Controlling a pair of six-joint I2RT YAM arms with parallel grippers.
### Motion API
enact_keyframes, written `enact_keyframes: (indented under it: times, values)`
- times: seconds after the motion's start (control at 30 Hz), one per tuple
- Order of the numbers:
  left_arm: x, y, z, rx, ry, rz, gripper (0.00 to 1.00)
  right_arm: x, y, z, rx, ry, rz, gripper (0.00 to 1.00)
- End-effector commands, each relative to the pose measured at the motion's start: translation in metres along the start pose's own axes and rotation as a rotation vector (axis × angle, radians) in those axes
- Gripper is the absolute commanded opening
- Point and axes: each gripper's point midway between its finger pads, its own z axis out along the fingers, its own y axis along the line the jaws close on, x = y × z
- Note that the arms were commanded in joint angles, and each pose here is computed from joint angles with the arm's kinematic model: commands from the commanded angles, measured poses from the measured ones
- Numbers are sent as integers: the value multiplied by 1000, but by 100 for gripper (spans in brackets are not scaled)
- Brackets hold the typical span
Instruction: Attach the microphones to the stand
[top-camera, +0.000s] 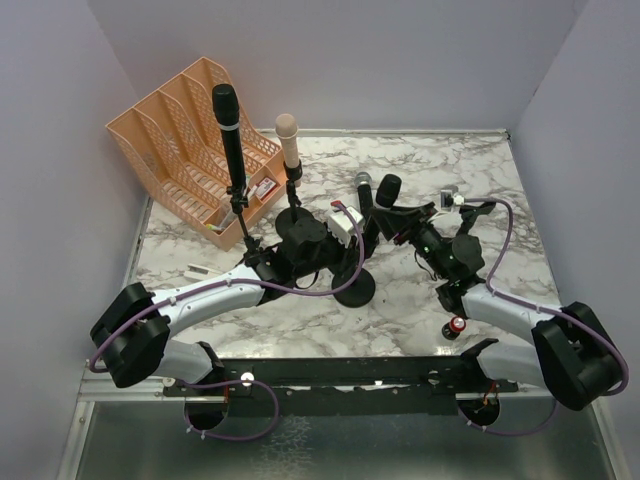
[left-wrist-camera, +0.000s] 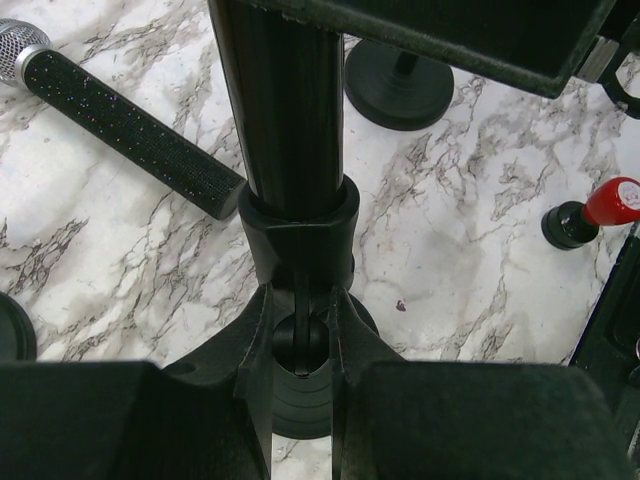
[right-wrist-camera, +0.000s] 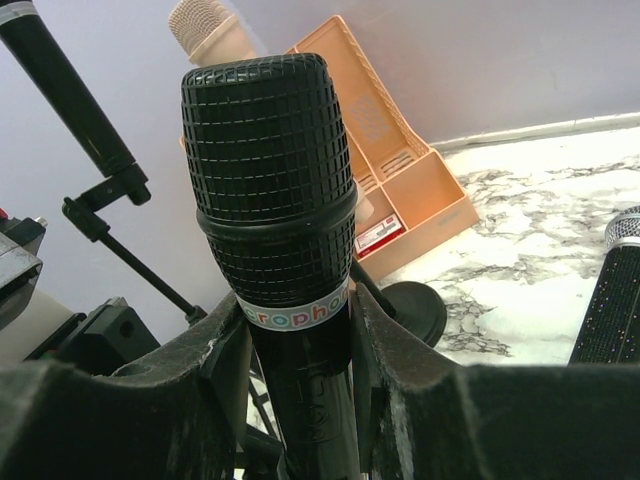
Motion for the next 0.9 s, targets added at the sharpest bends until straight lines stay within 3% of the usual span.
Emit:
enact_keyframes:
  times: [0.0, 0.23, 0.4, 0.57, 0.7, 0.87]
  values:
    - [-12, 23, 14, -109, -65, -28, 0, 189, -10, -115, 116, 773, 323, 5]
    - [-10, 23, 14, -110, -59, -25, 0, 180, -7, -109, 100, 739, 297, 10]
    - [-8, 25, 11, -119, -56, -11, 0, 139, -4, -82, 118, 598, 195, 28]
    - [-3, 26, 10, -120, -36, 12, 0, 78, -3, -47, 143, 448, -36, 20]
    - [2, 26, 11, -116, -22, 18, 0, 64, -1, -37, 96, 469, -217, 17]
    - [5, 24, 13, -106, -12, 18, 0, 62, 8, -37, 32, 481, -263, 19]
